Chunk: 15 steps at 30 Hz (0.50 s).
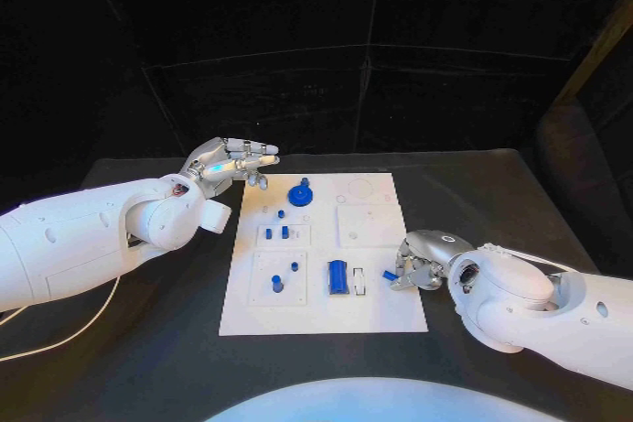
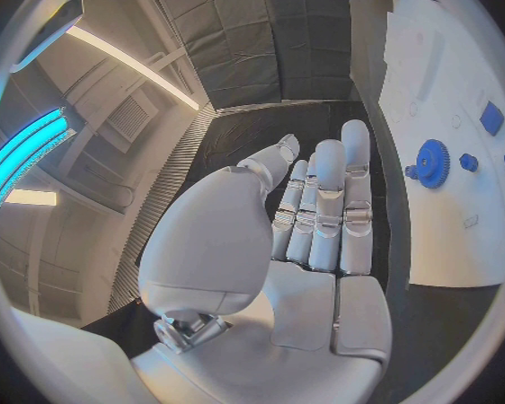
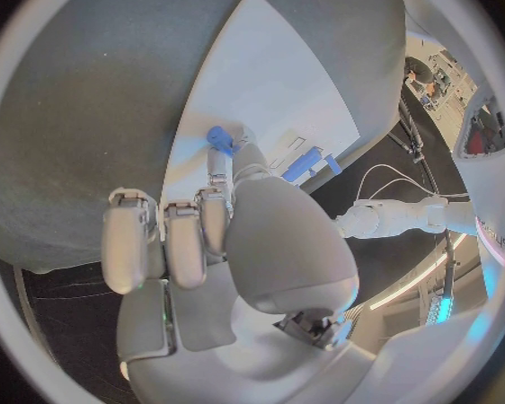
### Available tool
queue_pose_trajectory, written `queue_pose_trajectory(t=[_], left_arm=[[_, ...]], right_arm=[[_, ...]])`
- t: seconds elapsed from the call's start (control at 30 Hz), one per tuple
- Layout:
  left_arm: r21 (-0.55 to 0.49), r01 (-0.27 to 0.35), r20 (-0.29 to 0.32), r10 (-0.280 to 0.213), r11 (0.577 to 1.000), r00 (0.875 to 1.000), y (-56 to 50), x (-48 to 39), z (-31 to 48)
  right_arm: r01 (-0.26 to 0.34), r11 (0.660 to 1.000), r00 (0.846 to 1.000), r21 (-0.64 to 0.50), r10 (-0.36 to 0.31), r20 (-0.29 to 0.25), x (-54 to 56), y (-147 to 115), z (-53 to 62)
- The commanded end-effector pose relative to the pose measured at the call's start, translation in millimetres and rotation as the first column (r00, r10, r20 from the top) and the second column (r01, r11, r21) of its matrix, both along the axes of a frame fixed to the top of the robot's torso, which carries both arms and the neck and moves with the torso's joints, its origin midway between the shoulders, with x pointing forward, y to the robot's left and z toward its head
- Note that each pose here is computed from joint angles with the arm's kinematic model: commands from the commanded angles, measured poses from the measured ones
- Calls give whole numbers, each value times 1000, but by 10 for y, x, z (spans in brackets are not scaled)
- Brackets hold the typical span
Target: Assemble the parts on the task board
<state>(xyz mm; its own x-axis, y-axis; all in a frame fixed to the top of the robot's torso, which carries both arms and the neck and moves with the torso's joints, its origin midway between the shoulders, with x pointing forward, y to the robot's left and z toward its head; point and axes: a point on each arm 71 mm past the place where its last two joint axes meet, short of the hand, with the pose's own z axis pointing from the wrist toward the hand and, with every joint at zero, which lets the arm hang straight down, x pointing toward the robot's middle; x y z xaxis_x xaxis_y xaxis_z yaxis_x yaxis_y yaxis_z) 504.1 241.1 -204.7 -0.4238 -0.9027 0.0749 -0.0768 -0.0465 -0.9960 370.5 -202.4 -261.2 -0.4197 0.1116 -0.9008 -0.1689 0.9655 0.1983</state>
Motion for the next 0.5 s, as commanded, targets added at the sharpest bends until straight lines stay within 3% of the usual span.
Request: queue_pose_trajectory(t=[0.03,0.27,0.5], left_arm=[[-8,12,4,-12,1000,1000,-11,-4,12],[-7,12,3,-11,1000,1000,-8,-5,9],[-7,12,3,-12,1000,1000,-9,-5,7]], right_arm=[[-25,997,999,-79,21,-49,-60,-15,-117],[-18,998,999,-60,16,-28,-72,3,-88],[21,999,1000,30,-22,17,-127,15,12]])
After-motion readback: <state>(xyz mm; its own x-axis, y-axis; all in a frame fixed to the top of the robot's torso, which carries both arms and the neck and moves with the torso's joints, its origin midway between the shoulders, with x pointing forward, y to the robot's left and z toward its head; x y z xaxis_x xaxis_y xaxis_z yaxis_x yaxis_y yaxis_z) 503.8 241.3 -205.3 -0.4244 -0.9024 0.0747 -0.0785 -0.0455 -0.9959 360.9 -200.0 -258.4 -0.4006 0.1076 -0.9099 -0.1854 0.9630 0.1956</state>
